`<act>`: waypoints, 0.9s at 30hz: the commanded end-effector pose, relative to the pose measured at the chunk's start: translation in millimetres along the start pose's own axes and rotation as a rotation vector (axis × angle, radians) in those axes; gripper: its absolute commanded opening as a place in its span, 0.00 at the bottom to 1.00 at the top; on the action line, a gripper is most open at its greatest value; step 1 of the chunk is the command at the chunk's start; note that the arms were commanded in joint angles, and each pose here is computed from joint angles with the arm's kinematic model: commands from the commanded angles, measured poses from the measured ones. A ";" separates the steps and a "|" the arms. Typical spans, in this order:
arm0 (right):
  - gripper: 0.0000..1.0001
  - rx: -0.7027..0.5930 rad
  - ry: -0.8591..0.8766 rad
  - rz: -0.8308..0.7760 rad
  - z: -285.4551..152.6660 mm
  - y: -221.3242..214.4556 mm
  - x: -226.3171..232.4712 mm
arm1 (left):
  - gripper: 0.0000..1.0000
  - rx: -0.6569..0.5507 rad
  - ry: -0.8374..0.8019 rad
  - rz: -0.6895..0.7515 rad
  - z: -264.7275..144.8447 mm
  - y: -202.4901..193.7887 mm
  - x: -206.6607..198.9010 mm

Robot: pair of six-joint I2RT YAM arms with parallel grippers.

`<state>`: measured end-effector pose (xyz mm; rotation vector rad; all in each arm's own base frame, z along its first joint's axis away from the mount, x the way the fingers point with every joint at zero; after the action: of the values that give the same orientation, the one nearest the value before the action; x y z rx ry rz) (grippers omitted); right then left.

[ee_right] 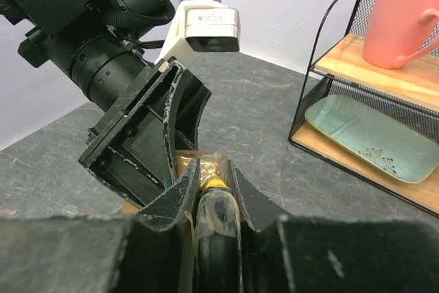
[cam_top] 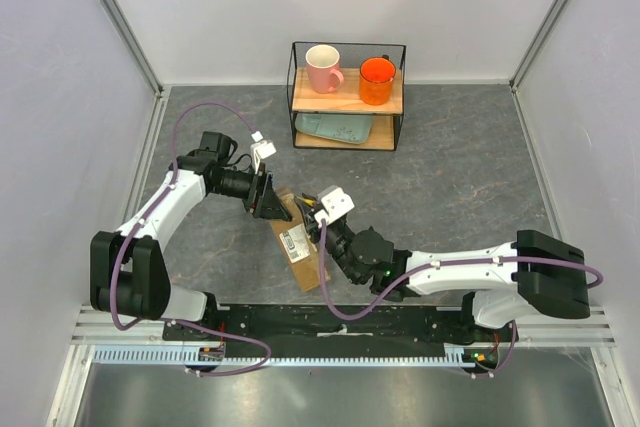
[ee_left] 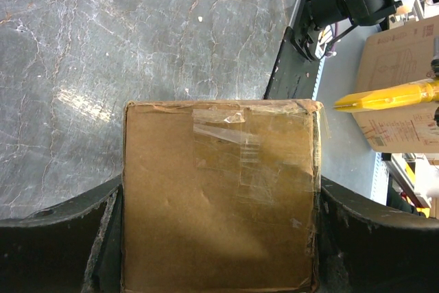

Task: Unpack the express box
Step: Cut the express box at the center of the board.

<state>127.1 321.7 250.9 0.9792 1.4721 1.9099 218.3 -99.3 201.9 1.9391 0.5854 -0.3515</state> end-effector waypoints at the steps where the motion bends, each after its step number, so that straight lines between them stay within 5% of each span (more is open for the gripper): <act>1: 0.00 0.072 -0.010 -0.005 -5.5 -28.7 -6.5 | 0.24 -0.015 0.001 0.092 0.1 4.7 -1.3; 16: 0.00 0.196 -0.041 -0.099 -39.2 -59.4 -16.9 | 0.23 -0.021 0.019 0.085 -0.7 7.6 -1.3; 27: 0.00 0.229 -0.049 -0.163 -61.8 -61.7 -5.3 | 0.18 -0.013 0.194 0.060 -4.0 13.7 9.2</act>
<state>99.6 312.1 224.8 1.0601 1.4885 1.8655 207.0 -104.9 198.2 1.9605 0.6450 -0.4132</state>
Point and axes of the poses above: each gripper's point midway between its finger pads, its own z axis out along the fingers, its own x axis along the line the jaws close on, y = z × x, the point moved 10 cm from there along -z, back along the fingers, and after that the axes turned 13 degrees about z, right-handed, at the moved point
